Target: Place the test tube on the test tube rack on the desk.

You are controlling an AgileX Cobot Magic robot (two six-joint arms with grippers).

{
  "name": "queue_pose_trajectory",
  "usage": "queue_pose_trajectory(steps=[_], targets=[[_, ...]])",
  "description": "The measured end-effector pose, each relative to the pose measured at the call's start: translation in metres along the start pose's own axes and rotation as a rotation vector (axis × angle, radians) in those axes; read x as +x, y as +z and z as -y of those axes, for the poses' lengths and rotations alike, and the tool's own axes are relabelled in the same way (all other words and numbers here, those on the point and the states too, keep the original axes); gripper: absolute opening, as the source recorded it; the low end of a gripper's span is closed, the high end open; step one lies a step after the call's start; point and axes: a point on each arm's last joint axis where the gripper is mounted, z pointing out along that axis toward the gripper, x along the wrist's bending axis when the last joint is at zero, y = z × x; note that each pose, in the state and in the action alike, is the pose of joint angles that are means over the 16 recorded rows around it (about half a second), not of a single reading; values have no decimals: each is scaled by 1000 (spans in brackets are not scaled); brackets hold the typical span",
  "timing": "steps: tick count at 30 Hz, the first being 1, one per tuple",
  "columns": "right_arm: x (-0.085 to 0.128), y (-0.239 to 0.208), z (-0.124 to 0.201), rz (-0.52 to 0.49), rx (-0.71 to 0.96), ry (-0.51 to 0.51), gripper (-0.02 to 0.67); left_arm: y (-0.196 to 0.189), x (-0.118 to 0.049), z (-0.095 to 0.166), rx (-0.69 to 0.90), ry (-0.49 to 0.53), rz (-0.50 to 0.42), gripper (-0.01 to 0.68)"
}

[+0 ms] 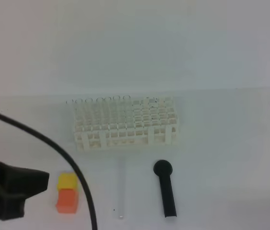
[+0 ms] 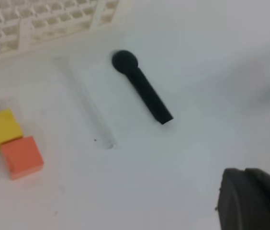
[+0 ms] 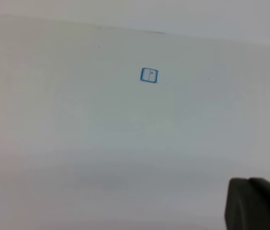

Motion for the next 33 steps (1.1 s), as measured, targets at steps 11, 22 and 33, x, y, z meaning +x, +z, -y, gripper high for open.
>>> queue_pose_trajectory(steps=[11, 22, 33], targets=[[0, 0, 0, 0, 0, 0, -1, 63, 5, -18, 247, -75, -56, 0], [0, 0, 0, 0, 0, 0, -1, 133, -14, -26, 404, -106, -238, 0], [0, 0, 0, 0, 0, 0, -1, 173, -16, -30, 454, -139, -303, 0]])
